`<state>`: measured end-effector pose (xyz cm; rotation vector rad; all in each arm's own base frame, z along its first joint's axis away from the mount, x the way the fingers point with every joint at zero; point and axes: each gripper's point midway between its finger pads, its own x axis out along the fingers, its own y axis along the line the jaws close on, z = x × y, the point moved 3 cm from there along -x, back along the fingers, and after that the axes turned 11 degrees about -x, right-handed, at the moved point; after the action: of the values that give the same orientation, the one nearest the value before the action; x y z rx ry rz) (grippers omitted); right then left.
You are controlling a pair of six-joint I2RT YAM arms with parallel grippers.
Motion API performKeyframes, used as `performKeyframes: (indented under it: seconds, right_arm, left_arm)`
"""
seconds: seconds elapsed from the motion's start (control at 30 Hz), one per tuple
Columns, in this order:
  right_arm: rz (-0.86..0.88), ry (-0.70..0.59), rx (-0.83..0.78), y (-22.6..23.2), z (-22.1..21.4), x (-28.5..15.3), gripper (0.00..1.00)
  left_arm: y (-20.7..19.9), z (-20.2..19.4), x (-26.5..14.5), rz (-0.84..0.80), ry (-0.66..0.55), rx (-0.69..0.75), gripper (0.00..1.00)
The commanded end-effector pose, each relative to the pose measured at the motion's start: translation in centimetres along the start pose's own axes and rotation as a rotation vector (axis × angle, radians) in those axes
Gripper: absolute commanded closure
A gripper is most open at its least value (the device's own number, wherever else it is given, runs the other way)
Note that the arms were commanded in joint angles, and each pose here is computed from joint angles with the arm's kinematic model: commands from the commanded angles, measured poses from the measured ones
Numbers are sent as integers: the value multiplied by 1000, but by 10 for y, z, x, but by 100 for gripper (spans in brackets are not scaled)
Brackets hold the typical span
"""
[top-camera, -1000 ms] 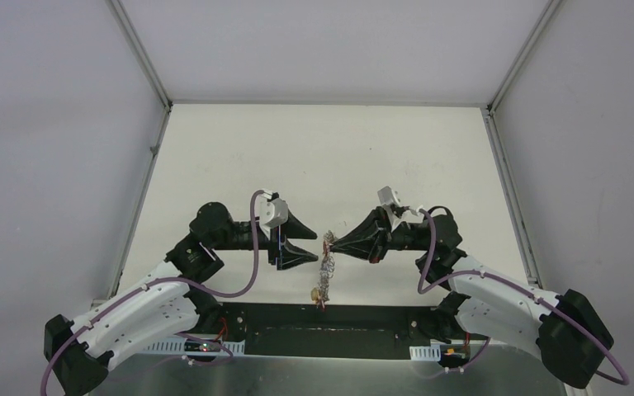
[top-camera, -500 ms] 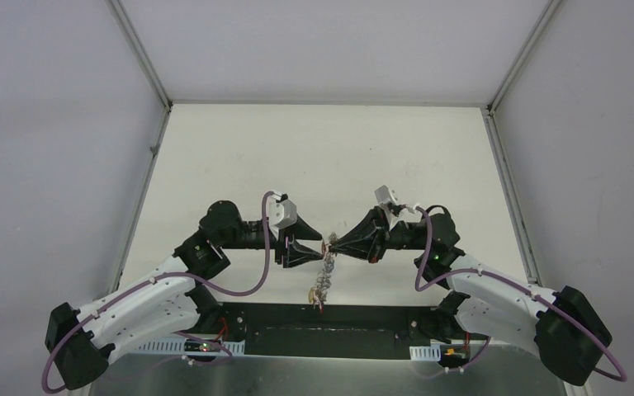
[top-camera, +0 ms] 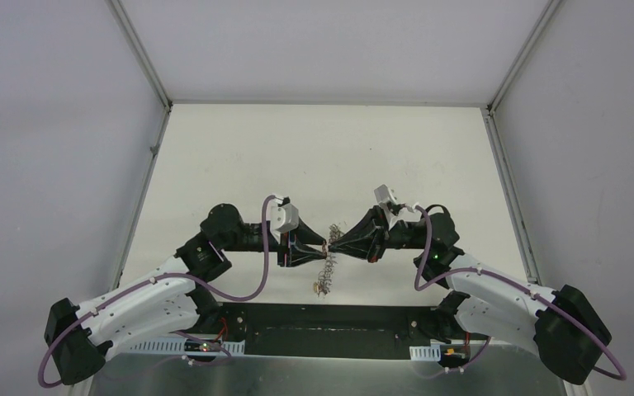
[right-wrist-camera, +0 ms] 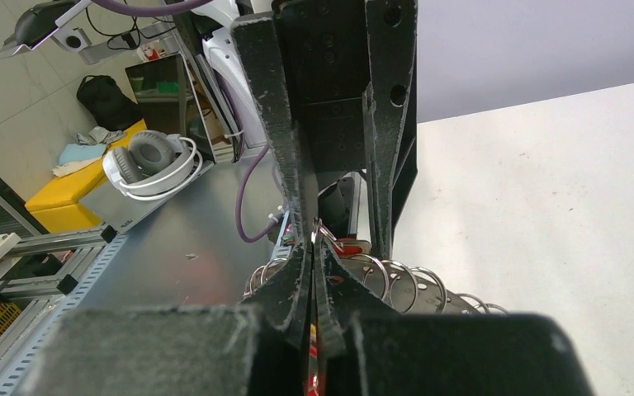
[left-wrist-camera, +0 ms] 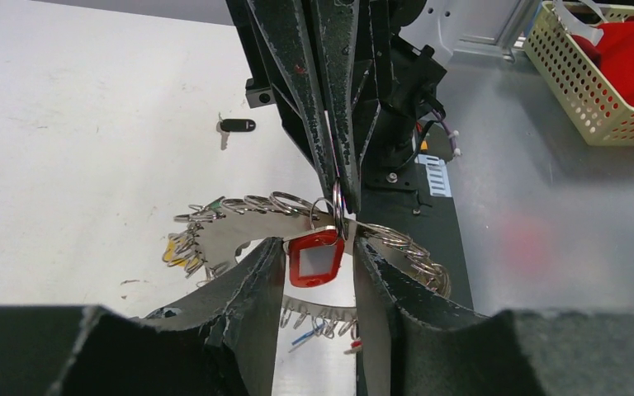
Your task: Put the keys on the keyring
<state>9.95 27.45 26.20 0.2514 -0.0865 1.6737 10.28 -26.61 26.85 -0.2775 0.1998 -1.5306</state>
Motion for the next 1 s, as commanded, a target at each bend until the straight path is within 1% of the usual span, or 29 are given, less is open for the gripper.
performKeyframes:
  seconds: [0.0, 0.33, 0.7, 0.9, 0.97]
  right_arm:
    - [17, -106, -117, 1, 38, 8, 100]
    - [-7, -119, -127, 0, 40, 6, 100]
    - [-44, -137, -134, -4, 41, 5, 100]
    - [-65, -144, -130, -6, 41, 4, 100]
    - [-66, -142, -127, -7, 40, 4, 100]
  left_arm:
    - [-3, 6, 3, -8, -35, 45, 68]
    - [-1, -7, -5, 26, -6, 20, 99]
    - [-4, -14, -9, 46, 47, -9, 100]
    - [-7, -15, -4, 55, 99, 19, 100]
    - [-6, -20, -2, 67, 135, 35, 100]
